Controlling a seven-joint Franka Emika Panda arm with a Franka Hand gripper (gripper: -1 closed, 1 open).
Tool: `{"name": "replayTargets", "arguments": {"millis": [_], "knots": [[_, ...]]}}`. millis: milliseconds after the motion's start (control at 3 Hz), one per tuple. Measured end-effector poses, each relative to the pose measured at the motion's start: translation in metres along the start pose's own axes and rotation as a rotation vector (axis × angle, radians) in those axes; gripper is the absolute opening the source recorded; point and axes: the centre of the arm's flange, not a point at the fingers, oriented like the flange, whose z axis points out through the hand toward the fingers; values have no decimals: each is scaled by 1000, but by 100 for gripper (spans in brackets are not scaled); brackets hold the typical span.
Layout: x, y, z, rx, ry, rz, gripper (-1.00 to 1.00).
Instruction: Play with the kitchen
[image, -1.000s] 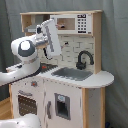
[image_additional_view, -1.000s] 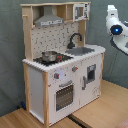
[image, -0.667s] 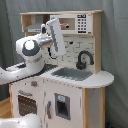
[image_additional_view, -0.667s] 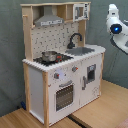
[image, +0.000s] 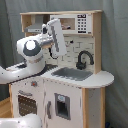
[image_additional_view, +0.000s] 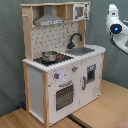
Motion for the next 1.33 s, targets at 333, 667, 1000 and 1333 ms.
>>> {"name": "replayTargets", "arguments": {"millis": [333,667,1000,1333], "knots": [[3,-13,8,20,17,27,-100],[32,-20,8,23,62,67,-100],[61,-29,9,28,98,91,-100],[82,-51,12,48,123,102,-100]]}}
